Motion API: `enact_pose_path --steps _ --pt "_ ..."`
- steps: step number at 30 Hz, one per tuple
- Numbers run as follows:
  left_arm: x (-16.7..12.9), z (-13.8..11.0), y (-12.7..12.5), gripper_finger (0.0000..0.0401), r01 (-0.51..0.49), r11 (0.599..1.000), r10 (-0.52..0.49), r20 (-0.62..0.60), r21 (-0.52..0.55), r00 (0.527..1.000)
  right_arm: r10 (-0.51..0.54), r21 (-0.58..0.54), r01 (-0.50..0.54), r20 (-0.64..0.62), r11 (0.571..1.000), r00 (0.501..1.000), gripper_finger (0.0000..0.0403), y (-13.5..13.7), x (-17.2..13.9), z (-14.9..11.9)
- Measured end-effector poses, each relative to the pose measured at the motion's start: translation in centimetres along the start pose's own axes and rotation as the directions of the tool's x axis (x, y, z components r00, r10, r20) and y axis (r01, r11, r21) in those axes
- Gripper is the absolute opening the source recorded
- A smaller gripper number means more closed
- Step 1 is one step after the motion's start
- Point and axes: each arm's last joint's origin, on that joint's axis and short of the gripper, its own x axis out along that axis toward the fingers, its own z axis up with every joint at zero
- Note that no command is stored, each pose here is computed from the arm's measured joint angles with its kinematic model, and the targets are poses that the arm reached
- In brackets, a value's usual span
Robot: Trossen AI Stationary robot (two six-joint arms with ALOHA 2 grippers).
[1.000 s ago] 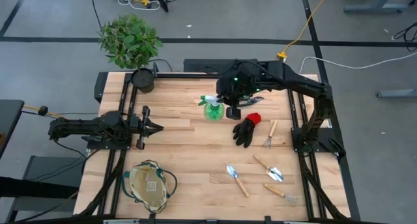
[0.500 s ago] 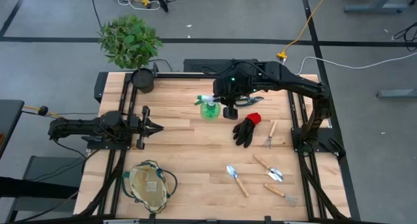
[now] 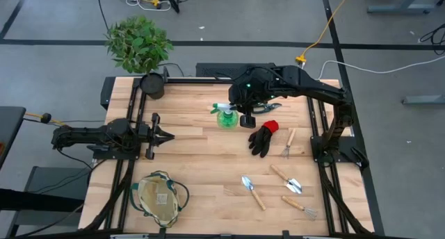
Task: Pick & Place Garden tools in Gardening bag
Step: Put the spray bottle into the gardening bag
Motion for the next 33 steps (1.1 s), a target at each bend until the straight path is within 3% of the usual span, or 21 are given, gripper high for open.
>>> enact_pose_path --steps 10,18,22,27,33 --pt "0.0 -0.01 0.0 0.0032 0.0 1.0 0.0 0.0 0.0 1.0 0.006 -0.009 -0.006 -0.034 1.0 0.999 0.0044 0.06 -0.02 -0.33" --pt "0.0 0.01 0.0 0.0032 0.0 1.0 0.0 0.001 0.0 1.0 0.005 0.048 -0.004 -0.034 0.999 0.999 0.0044 0.06 -0.02 -0.34" --pt "0.0 0.04 0.0 0.0032 0.0 1.0 0.0 0.004 -0.007 1.0 -0.046 0.121 0.05 -0.04 0.991 0.998 0.0044 -0.09 -0.03 -0.32" --pt "0.0 0.03 -0.03 0.0032 0.01 1.0 -0.01 0.004 -0.018 1.0 -0.161 0.226 0.17 -0.058 0.959 0.985 0.0044 -0.44 -0.06 -0.37" --pt "0.0 0.03 -0.03 0.0032 0.01 0.992 -0.01 0.003 -0.125 1.0 -0.239 0.377 0.247 -0.069 0.893 0.969 0.0044 -0.78 -0.11 -0.39"
